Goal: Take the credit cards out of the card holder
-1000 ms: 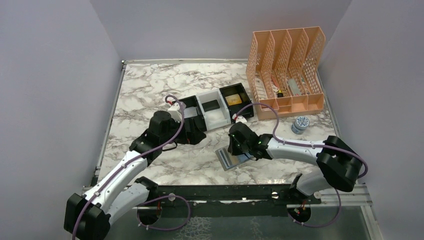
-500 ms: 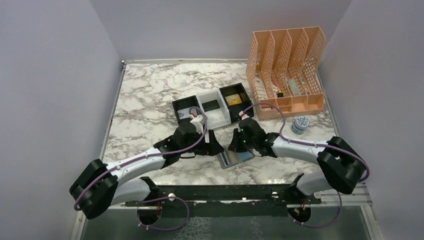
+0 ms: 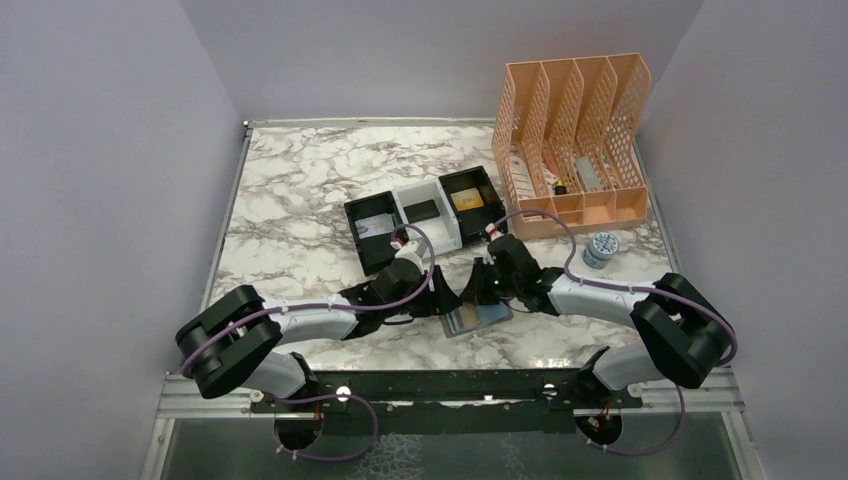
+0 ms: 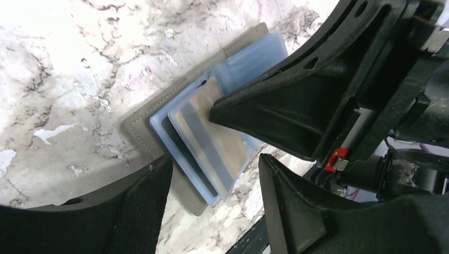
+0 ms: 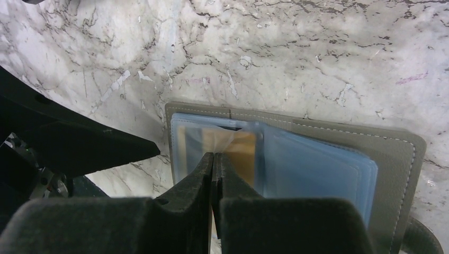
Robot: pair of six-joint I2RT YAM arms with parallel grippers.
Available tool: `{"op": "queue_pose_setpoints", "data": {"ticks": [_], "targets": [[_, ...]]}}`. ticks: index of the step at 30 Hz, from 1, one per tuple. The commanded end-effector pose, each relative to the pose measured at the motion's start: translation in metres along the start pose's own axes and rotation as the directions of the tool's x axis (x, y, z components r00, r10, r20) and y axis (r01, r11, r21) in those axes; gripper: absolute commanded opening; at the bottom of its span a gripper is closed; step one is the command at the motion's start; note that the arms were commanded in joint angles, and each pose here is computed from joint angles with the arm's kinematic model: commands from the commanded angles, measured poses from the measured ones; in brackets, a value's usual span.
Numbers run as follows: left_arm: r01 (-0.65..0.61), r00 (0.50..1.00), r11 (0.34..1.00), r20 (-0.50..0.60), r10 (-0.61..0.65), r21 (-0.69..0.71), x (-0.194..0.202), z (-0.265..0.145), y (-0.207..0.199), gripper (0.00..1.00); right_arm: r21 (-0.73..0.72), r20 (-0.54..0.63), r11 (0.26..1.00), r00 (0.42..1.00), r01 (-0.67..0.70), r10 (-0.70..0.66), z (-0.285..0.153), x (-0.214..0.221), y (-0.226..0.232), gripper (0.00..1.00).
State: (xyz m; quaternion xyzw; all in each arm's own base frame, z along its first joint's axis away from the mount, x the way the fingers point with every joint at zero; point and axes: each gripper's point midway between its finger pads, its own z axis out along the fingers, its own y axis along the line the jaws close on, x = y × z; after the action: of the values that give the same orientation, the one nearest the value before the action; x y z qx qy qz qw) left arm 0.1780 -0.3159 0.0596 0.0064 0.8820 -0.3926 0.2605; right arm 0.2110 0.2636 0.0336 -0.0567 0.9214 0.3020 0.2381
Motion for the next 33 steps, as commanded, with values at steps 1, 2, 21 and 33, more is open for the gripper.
{"op": "queue_pose_setpoints", "data": {"ticks": [1,2,21,33], "targets": [[0.037,0.995,0.999,0.087,-0.039,0.030,-0.018,0.006,-0.013,0.61,-0.074,0.022,0.997,1.000,-0.019,0.020,-0.005,-0.007,0.010,0.03],[0.037,0.996,0.999,0.083,-0.040,0.033,-0.017,0.006,-0.013,0.59,-0.080,0.022,0.997,0.999,-0.024,0.026,-0.005,-0.007,0.009,0.03],[0.081,0.996,0.995,0.029,-0.083,0.054,0.011,0.019,-0.018,0.46,-0.134,0.027,0.989,0.998,-0.056,0.060,-0.010,-0.010,0.011,0.02],[0.073,0.996,0.996,0.048,-0.075,0.048,0.009,0.018,-0.015,0.18,-0.070,0.051,0.997,0.998,-0.029,0.033,-0.019,-0.019,0.004,0.23]]}}
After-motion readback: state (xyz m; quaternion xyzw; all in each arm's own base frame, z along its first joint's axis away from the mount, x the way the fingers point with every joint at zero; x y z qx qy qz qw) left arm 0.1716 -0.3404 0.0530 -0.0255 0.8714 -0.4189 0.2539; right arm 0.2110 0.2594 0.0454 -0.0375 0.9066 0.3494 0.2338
